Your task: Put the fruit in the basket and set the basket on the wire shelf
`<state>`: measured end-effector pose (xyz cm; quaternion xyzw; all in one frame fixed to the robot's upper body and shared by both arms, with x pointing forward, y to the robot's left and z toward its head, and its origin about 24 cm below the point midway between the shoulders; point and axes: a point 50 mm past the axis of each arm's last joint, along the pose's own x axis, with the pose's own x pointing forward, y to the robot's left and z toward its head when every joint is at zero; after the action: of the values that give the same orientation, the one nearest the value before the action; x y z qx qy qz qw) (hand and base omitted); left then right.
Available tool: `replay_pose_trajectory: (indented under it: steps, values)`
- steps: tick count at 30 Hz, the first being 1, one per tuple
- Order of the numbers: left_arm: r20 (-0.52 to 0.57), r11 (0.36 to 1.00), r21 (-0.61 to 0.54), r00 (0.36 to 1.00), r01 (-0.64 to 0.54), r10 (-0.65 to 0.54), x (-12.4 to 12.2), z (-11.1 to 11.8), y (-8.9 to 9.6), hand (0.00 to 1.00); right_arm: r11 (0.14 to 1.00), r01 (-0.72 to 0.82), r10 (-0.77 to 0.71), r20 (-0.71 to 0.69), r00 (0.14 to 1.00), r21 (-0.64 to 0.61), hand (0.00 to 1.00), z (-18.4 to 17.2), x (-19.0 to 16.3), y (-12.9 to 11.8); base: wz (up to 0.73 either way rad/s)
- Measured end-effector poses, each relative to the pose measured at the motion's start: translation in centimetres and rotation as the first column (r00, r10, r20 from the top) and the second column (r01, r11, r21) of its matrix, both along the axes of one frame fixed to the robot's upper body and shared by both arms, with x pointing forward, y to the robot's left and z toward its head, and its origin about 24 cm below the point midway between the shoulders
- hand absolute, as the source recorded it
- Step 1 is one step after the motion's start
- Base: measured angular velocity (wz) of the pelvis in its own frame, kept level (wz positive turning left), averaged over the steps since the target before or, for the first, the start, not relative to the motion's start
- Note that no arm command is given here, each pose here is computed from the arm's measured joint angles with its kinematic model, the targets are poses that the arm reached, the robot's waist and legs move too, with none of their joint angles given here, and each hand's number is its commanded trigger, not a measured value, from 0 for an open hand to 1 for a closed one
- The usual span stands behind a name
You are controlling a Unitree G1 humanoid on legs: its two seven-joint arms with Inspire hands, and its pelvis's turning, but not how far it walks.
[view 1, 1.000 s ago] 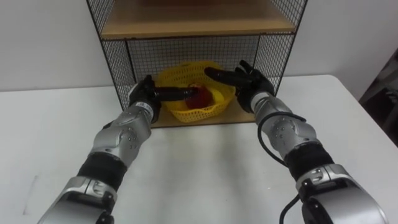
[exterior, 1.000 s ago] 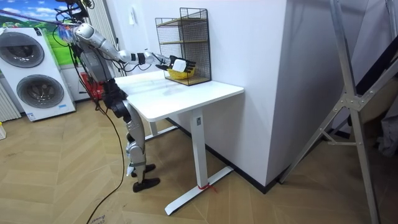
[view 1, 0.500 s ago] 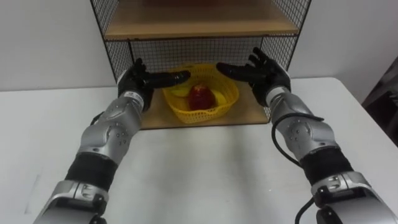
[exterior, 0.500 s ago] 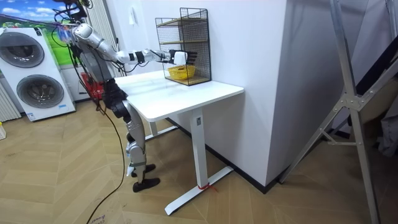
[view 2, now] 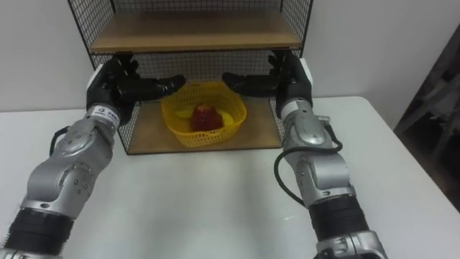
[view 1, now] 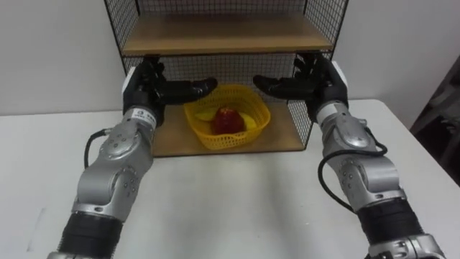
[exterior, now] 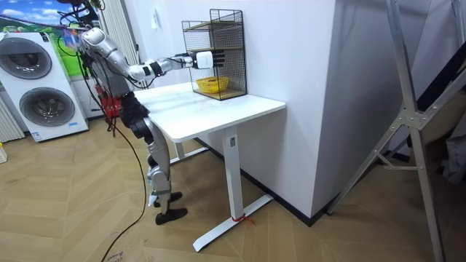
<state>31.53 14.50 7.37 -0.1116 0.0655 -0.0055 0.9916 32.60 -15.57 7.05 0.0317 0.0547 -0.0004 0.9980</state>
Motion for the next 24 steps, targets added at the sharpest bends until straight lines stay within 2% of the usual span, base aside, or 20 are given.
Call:
replay_pose_trajectory:
  steps: [4,8,18,24]
  values:
    - [0.038,0.997,0.058,0.997,0.060,-0.062,-0.8,0.2,-0.6,0.00,1.000,-0.020,0.020,0.030,0.999,0.002,0.00,0.3,-0.9,0.1,-0.02]
    - [0.050,0.991,0.067,0.991,0.119,-0.122,-2.3,-0.3,-1.0,0.00,0.999,-0.054,0.053,0.048,0.997,0.005,0.00,0.2,-2.2,0.1,0.00]
    - [-0.048,0.982,0.033,0.982,0.187,-0.185,-4.9,-3.5,-0.7,0.00,0.991,-0.125,0.124,0.037,0.992,0.039,0.00,-1.0,-4.7,0.1,0.03]
    - [-0.088,0.977,-0.001,0.973,0.212,-0.211,-7.7,-5.8,0.1,0.00,0.987,-0.158,0.159,-0.027,0.987,0.043,0.00,-3.0,-7.3,-0.4,0.00]
